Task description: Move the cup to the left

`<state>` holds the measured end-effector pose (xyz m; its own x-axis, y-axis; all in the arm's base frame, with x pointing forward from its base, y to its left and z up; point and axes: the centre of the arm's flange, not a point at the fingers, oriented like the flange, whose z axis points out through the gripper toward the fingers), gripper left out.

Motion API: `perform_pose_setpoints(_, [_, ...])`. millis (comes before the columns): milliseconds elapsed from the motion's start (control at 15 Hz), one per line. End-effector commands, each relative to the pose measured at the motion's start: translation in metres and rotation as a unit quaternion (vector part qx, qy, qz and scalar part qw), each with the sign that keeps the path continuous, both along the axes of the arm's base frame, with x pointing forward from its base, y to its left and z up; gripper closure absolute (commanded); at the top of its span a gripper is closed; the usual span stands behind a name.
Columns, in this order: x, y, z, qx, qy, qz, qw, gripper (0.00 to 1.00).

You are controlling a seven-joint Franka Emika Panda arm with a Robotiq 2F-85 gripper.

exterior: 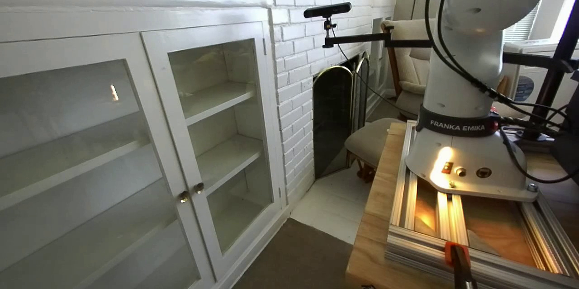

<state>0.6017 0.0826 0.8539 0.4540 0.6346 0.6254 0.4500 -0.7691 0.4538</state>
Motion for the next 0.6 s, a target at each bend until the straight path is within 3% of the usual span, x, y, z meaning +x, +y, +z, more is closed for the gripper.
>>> perform_pose_setpoints(0, [-0.048,0.015,-0.015,-0.028,0.023,0.069,0.9970,0.98])
perform_pose_setpoints(533, [-0.076,0.056,-0.075,-0.094,0.078,0.155,0.9803,0.98])
